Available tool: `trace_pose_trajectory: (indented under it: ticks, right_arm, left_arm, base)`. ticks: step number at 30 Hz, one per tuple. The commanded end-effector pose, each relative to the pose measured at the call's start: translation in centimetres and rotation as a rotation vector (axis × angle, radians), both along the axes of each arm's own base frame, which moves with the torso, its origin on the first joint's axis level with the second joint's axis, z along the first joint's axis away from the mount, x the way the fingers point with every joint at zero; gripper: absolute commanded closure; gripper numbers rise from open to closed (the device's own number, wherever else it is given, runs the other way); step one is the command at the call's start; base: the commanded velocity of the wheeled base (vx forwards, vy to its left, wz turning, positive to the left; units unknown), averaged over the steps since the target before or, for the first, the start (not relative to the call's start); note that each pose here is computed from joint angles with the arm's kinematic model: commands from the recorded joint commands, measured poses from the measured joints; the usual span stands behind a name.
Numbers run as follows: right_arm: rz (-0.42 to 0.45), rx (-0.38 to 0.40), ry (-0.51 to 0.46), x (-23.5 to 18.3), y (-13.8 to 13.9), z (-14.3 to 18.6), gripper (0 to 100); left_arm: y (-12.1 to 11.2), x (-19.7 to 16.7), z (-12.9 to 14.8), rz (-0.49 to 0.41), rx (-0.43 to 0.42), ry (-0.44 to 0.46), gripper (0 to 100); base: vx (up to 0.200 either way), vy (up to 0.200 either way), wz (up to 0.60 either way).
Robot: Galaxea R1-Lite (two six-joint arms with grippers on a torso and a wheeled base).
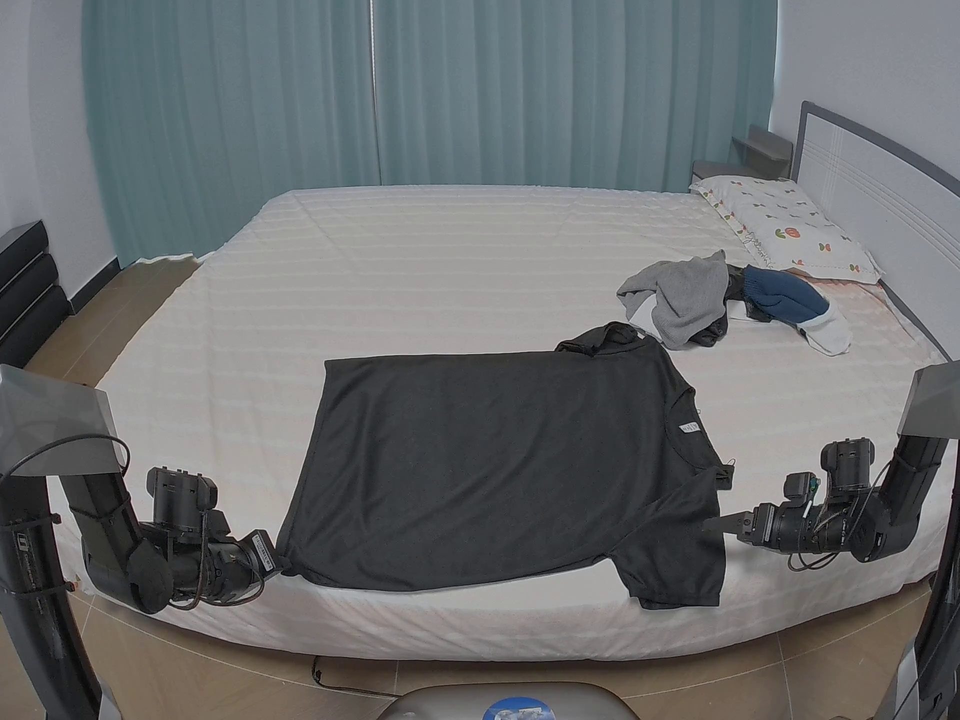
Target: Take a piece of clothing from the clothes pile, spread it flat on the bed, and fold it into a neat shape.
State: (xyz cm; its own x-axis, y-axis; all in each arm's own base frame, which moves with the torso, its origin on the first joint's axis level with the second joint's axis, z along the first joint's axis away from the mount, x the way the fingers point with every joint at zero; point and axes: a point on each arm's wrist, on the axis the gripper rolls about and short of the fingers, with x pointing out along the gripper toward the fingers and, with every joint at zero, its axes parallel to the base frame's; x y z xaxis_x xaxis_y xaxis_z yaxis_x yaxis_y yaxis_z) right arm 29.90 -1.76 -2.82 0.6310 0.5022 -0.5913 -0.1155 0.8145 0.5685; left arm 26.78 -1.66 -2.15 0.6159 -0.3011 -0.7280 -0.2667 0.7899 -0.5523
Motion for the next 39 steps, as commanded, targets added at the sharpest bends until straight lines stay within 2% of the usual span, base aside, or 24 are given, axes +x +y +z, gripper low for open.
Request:
trace_pose_trajectory:
  ticks: [1, 15, 16, 24, 33, 39]
  right_arm:
    - [0.011, 0.007, 0.022, 0.1, 0.4, -0.7, 0]
    - [0.04, 0.024, 0.039, 0.9, 1.9, -1.7, 0]
    - [0.04, 0.024, 0.039, 0.9, 1.9, -1.7, 100]
    - [0.01, 0.008, 0.029, 0.4, 1.1, -1.8, 100]
    - [-0.028, -0.004, 0.044, -2.9, -0.7, -0.1, 100]
    - [-0.047, 0.004, 0.1, -5.0, -0.9, -0.3, 100]
  left_arm:
    - [0.0, 0.0, 0.0, 0.001, 0.0, -0.001, 100]
    - [0.0, 0.0, 0.0, 0.0, 0.001, -0.001, 100]
    - [0.0, 0.0, 0.0, 0.0, 0.001, -0.001, 100]
    - [0.0, 0.0, 0.0, 0.0, 0.001, -0.001, 100]
    - [0.0, -0.1, 0.0, 0.001, 0.0, 0.002, 100]
    - [0.0, -0.4, -0.1, 0.001, 0.002, 0.011, 100]
  base:
    - [0.0, 0.0, 0.0]
    - [0.0, 0.0, 0.0]
    - [0.0, 0.0, 0.0]
    - [0.0, 0.0, 0.0]
    - [0.0, 0.0, 0.0]
    - [0.0, 0.0, 0.0]
